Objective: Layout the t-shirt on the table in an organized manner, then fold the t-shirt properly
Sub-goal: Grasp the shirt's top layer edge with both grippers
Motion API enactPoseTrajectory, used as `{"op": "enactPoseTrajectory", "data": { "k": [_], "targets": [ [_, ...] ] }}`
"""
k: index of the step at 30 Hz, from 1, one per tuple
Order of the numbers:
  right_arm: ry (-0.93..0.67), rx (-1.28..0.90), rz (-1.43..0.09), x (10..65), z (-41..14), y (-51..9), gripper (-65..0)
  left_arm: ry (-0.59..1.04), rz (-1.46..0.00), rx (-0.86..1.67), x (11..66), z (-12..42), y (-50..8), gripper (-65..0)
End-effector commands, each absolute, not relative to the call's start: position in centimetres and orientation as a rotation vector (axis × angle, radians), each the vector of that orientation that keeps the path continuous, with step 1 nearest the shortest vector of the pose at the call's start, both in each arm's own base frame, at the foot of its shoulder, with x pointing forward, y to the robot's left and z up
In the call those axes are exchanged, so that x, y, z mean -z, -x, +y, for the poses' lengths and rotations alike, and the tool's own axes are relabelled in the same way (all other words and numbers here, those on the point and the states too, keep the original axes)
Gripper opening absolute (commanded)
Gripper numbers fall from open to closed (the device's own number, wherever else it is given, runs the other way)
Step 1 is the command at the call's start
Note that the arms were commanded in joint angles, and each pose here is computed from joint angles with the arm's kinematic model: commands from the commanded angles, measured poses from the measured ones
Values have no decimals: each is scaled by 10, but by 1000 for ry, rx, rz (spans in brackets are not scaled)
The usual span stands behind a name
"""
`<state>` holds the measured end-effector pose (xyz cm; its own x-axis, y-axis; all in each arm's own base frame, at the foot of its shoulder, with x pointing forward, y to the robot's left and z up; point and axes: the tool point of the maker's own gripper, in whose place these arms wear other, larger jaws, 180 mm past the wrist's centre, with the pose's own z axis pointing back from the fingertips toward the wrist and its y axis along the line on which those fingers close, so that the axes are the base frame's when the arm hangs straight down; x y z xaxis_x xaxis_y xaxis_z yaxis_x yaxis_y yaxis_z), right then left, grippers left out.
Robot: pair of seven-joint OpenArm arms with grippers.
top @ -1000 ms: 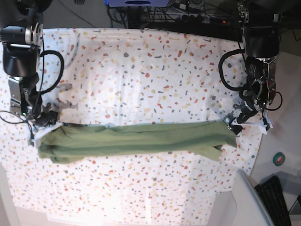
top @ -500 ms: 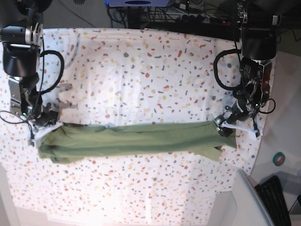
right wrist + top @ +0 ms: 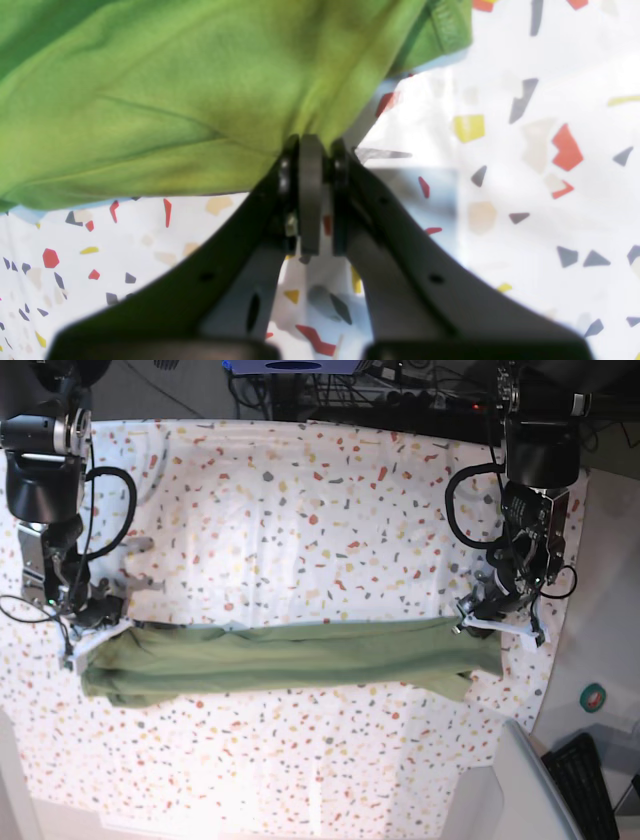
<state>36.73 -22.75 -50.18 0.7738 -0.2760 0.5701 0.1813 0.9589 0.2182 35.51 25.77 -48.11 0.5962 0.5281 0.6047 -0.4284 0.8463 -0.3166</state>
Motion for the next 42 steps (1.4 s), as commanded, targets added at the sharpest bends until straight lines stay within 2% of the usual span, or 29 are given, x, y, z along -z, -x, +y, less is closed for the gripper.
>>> {"op": "enactPoseTrajectory", "data": {
  "k": [1, 5, 13, 18, 22, 25, 32, 42],
  "targets": [
    [-148, 236, -671, 491, -232, -379, -650, 155, -786, -552, 469, 260, -367, -439],
    [-148, 236, -671, 491, -232, -379, -650, 161, -803, -546, 462, 257, -370, -642],
    [-146, 235, -671, 491, -233, -379, -650, 180, -842, -524, 447, 251, -378, -650],
    [-144, 235, -671, 490, -234, -379, -650, 213, -800, -492, 441, 240, -376, -650],
    [-144, 235, -671, 490, -234, -379, -650, 213, -794, -493, 443, 240, -374, -484],
    [-143, 236, -671, 490, -235, -379, -650, 212, -791, -496, 444, 240, -373, -425],
    [-143, 236, -671, 490, -235, -379, -650, 196, -823, -590, 438, 269, -372, -426],
    [-145, 236, -671, 491, -234, -379, -650, 192, -830, -581, 435, 269, -375, -429]
  ]
}}
